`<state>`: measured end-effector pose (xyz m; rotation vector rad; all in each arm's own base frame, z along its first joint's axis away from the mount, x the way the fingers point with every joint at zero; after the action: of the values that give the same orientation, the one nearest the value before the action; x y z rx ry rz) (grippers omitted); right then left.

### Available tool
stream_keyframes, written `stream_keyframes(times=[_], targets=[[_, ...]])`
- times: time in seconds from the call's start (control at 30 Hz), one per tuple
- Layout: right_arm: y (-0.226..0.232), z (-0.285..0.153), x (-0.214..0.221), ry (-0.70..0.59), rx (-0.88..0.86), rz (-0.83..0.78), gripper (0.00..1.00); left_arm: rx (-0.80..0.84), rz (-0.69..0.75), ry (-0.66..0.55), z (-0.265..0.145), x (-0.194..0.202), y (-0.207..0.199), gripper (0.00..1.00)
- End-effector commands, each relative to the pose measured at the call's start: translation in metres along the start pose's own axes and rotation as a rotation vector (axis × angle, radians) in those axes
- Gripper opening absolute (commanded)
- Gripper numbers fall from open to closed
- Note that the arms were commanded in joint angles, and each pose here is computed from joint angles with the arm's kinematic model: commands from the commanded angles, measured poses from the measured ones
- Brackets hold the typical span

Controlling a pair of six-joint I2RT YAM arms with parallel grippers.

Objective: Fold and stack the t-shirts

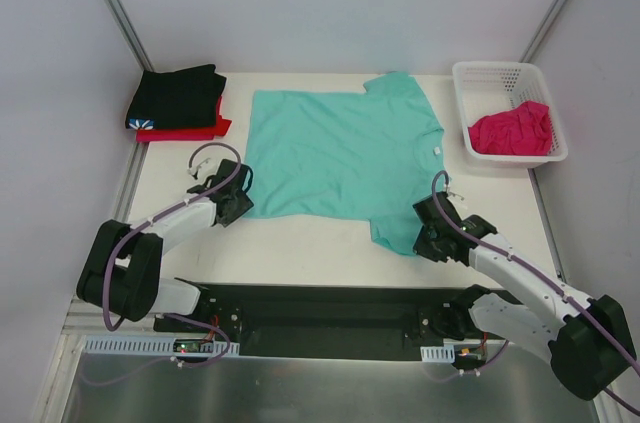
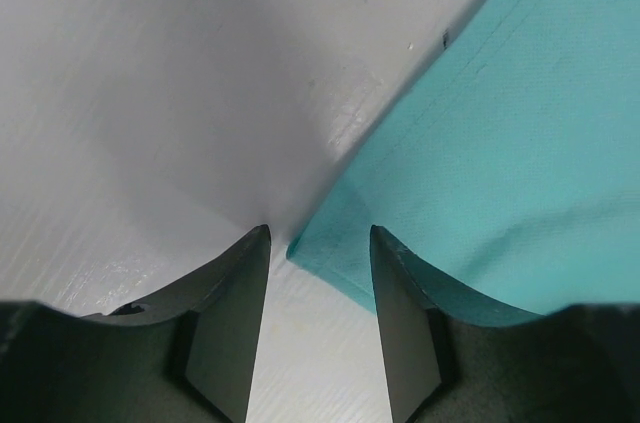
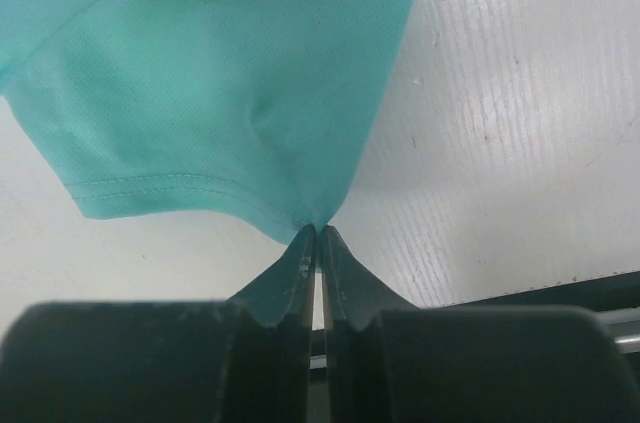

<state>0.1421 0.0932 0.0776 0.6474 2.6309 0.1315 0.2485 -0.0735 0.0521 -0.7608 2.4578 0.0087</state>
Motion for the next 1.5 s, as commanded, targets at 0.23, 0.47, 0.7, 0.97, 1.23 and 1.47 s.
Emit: stream_keyframes(times=[0.23,0.47,0.7,0.97,1.23,1.47], targets=[[0.008,-0.012,-0.006,-0.008,-0.037,-0.005,0.08,0.03,-0.026,0.007,0.002,-0.005,-0.012,0.24],[0.009,-0.012,-0.006,-0.007,-0.041,0.001,0.09,0.044,-0.017,0.019,-0.004,0.004,-0.003,0.0],[0.005,-0.024,-0.021,-0.074,0.0,-0.034,0.08,0.087,0.021,0.004,-0.035,0.0,0.007,0.0],[0.003,-0.04,-0.041,-0.156,0.042,-0.059,0.08,0.133,0.036,-0.061,-0.075,-0.012,0.019,0.0],[-0.009,-0.049,-0.059,-0.215,0.092,-0.052,0.08,0.113,0.05,-0.095,-0.089,-0.015,0.031,0.0],[-0.012,-0.056,-0.085,-0.25,0.11,-0.032,0.08,0.101,0.054,-0.08,-0.085,-0.012,0.033,0.0]])
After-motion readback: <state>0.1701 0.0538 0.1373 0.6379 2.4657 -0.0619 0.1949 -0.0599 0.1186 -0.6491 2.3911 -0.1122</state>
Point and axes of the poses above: each gripper's point midway between its finger pads, its own z axis out along the fingers, its own y axis along the line the jaws close on, x = y × z, the point moved 4 cm from there along -z, back along the fingers, and after that the axes turned 6 degrees about z, right-handed, at the moved point
